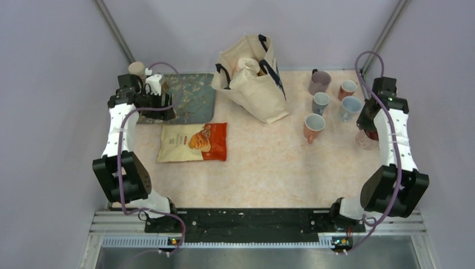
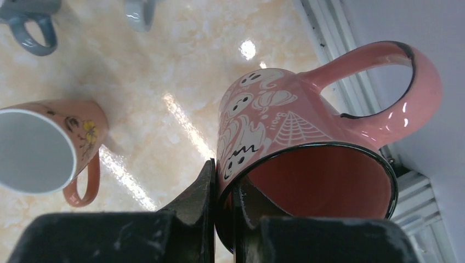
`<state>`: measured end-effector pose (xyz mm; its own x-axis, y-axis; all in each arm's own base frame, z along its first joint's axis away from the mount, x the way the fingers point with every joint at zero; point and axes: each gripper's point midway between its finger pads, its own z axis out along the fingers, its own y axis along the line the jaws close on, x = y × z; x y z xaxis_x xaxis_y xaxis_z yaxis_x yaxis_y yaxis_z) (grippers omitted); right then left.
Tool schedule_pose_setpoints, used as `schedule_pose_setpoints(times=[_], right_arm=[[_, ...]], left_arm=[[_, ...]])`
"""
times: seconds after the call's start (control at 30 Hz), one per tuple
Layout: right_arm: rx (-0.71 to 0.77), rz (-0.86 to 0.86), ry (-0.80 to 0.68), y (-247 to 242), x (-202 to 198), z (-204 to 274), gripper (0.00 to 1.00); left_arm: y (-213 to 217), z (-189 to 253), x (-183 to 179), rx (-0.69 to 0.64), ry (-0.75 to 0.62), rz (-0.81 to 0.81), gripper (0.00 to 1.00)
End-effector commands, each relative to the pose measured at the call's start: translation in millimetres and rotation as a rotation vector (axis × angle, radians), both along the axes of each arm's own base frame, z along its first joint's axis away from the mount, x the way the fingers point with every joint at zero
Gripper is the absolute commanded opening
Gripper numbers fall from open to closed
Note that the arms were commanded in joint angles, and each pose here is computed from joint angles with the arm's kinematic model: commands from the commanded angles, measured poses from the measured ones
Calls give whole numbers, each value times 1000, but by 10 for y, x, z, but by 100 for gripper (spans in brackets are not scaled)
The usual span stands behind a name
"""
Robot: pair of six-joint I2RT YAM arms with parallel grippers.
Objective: Turn the mug right side up
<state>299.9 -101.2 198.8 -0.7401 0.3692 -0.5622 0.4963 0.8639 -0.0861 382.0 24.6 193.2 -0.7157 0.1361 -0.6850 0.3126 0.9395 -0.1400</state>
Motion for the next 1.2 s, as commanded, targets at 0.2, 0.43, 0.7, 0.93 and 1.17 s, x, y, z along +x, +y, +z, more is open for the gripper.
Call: schedule_pose_setpoints(times=[0.2, 0.43, 0.7, 0.93, 1.17], right_arm=[[149, -13, -102, -18, 474, -566, 0], [149, -35, -76, -67, 557, -857, 0], [166, -7, -95, -32, 631, -808, 37], [157, 44, -161, 78, 646, -409, 59], [122, 127, -182, 349, 584, -90, 68]], left_arm=[[168, -108, 21, 62, 12, 96, 79], [442, -285, 184, 165, 7, 184, 79], [782, -284, 725, 243, -14, 290, 79], [989, -82, 1405, 276, -119, 311, 79], [559, 303, 1730, 163, -327, 25, 90]])
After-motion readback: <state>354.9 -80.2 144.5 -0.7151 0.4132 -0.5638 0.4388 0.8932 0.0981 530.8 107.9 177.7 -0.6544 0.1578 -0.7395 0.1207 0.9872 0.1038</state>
